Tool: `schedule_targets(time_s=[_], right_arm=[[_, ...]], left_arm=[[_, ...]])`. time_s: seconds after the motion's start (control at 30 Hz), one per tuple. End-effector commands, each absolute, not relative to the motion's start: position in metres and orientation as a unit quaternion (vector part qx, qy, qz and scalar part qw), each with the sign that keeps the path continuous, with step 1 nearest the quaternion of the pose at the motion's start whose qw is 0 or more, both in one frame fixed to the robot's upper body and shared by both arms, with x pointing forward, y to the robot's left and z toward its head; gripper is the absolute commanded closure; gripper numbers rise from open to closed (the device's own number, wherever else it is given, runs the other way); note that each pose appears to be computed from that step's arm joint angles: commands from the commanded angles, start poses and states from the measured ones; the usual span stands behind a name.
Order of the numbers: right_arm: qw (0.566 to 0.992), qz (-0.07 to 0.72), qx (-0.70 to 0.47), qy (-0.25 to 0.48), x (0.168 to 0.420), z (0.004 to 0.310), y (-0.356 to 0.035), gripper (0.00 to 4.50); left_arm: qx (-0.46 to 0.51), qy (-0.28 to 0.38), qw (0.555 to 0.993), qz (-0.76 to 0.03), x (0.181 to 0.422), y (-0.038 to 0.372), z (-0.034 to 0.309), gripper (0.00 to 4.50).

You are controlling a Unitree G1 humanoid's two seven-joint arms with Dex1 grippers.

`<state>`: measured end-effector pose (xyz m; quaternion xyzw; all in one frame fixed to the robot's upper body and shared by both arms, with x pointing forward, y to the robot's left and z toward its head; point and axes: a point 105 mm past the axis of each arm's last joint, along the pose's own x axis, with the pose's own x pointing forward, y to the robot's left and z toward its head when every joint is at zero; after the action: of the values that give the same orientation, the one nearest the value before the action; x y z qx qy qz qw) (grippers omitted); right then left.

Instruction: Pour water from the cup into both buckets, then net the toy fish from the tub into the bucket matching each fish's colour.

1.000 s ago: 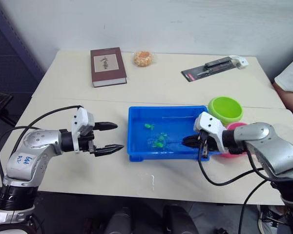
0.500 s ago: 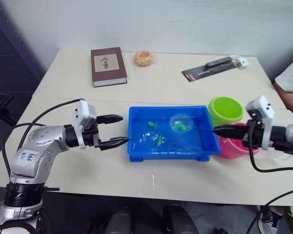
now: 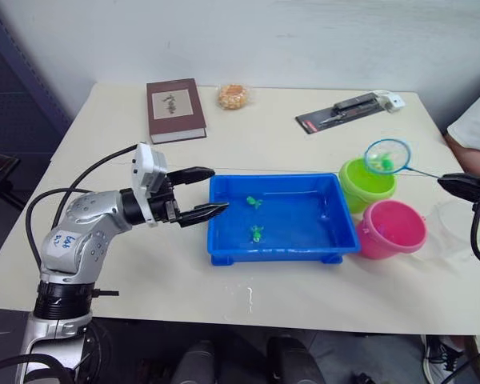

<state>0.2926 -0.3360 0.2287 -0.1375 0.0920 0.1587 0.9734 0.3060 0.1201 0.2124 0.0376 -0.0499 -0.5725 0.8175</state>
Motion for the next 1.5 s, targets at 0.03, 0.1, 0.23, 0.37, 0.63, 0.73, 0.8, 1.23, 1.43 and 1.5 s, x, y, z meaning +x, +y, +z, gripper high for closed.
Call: schedule_targets(time_s=[0.03,0.1,0.23,0.37,0.63,0.73,0.8,1.23,1.43,1.5], right_arm=[[0.968,0.111,-0.216,0.057,0.304,0.232,-0.341,4.50],[0.949,0.103,-0.294,0.043,0.309,0.229,-0.338,4.50],[0.886,0.101,-0.452,-0.006,0.314,0.228,-0.332,4.50],[0.831,0.124,-0.540,-0.048,0.311,0.224,-0.318,4.50],[0.683,0.128,-0.714,-0.082,0.301,0.215,-0.316,4.50],[0.688,0.112,-0.712,-0.091,0.301,0.219,-0.320,4.50],[0.726,0.088,-0.673,-0.107,0.302,0.231,-0.323,4.50],[0.865,0.385,-0.321,0.016,0.288,0.214,-0.204,4.50],[0.837,0.403,-0.370,0.016,0.295,0.181,-0.166,4.50],[0.829,0.398,-0.393,0.014,0.300,0.176,-0.162,4.50]], left_arm=[[0.050,-0.066,0.815,-0.574,0.304,0.117,0.219,0.01],[0.051,-0.065,0.815,-0.573,0.304,0.116,0.217,0.01],[0.051,-0.063,0.815,-0.573,0.304,0.115,0.215,0.01],[0.050,-0.063,0.818,-0.570,0.304,0.114,0.215,0.01],[0.053,-0.065,0.817,-0.570,0.304,0.113,0.213,0.01],[0.055,-0.064,0.816,-0.572,0.304,0.113,0.211,0.01],[0.057,-0.061,0.816,-0.573,0.304,0.114,0.209,0.01],[0.102,-0.022,0.829,-0.549,0.299,0.154,0.187,0.01],[0.129,0.010,0.826,-0.549,0.290,0.163,0.174,0.01],[0.127,0.008,0.827,-0.547,0.290,0.164,0.175,0.01]])
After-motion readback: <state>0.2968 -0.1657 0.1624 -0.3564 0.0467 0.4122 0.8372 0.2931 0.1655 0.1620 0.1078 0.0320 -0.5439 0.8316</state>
